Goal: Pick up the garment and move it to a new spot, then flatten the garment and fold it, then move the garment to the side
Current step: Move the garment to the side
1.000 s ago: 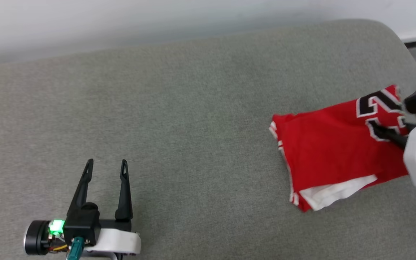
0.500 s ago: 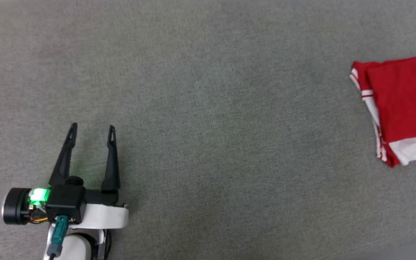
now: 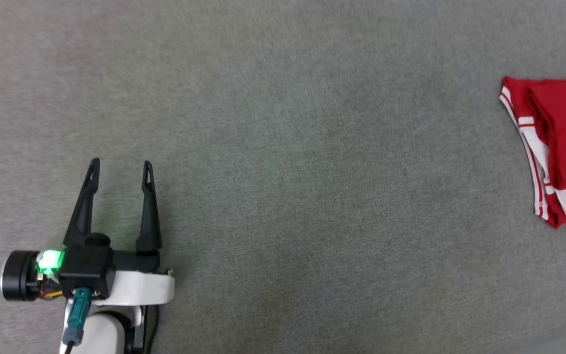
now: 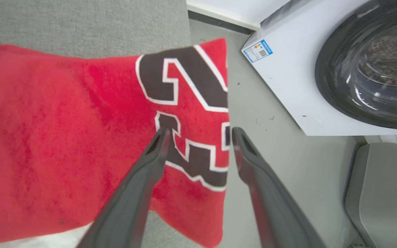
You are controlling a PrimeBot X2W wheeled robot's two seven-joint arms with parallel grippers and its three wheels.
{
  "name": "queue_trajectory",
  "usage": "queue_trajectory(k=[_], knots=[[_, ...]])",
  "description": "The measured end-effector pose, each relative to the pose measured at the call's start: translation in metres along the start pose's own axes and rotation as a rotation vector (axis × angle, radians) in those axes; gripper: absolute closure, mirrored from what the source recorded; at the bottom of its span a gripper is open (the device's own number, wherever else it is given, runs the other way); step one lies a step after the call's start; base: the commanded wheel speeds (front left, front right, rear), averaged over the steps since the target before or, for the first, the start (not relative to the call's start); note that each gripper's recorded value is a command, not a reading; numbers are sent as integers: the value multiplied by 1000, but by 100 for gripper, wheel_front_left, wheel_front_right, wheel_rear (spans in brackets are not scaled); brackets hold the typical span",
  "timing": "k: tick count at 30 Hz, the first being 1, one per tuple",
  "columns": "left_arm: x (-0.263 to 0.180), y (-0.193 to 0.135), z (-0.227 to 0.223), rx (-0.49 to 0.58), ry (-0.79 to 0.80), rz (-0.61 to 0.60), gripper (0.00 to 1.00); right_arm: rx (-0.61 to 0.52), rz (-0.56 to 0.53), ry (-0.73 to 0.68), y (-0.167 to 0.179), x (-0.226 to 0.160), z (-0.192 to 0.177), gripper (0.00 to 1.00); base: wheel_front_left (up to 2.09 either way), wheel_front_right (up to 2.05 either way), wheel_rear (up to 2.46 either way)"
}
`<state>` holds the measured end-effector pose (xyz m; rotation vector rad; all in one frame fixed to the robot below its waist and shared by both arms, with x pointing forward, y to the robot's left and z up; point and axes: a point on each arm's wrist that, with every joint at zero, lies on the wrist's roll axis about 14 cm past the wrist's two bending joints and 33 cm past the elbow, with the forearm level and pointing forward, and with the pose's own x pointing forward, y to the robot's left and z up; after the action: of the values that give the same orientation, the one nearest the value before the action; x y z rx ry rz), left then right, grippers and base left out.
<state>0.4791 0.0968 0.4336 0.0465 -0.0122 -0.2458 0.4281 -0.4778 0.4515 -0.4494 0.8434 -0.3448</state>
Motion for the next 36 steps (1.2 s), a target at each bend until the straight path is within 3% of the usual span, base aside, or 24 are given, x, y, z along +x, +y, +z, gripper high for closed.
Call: queue_trajectory(k=[4,6,9,15,20,27,35,36], knots=[[-14,4,14,3,-11,29,0,-53,-55,-127,-16,-14,26,0,0,0,0],[-22,6,21,3,-16,45,0,-79,-89,-270,-25,-28,56,0,0,0,0],[-36,11,31,12,-25,69,0,-24,-102,-501,-24,-51,101,0,0,0,0],[-61,21,50,16,-48,121,0,20,-55,-921,14,-109,168,0,0,0,0],[-81,26,59,22,-54,152,0,80,61,-1132,72,-157,195,0,0,0,0],[-103,35,71,24,-75,201,0,184,249,-1261,142,-212,193,0,0,0,0],[-124,40,79,26,-92,231,0,331,390,-1148,191,-218,142,0,0,0,0],[-133,40,80,26,-92,238,0,369,398,-1091,197,-216,116,0,0,0,0]])
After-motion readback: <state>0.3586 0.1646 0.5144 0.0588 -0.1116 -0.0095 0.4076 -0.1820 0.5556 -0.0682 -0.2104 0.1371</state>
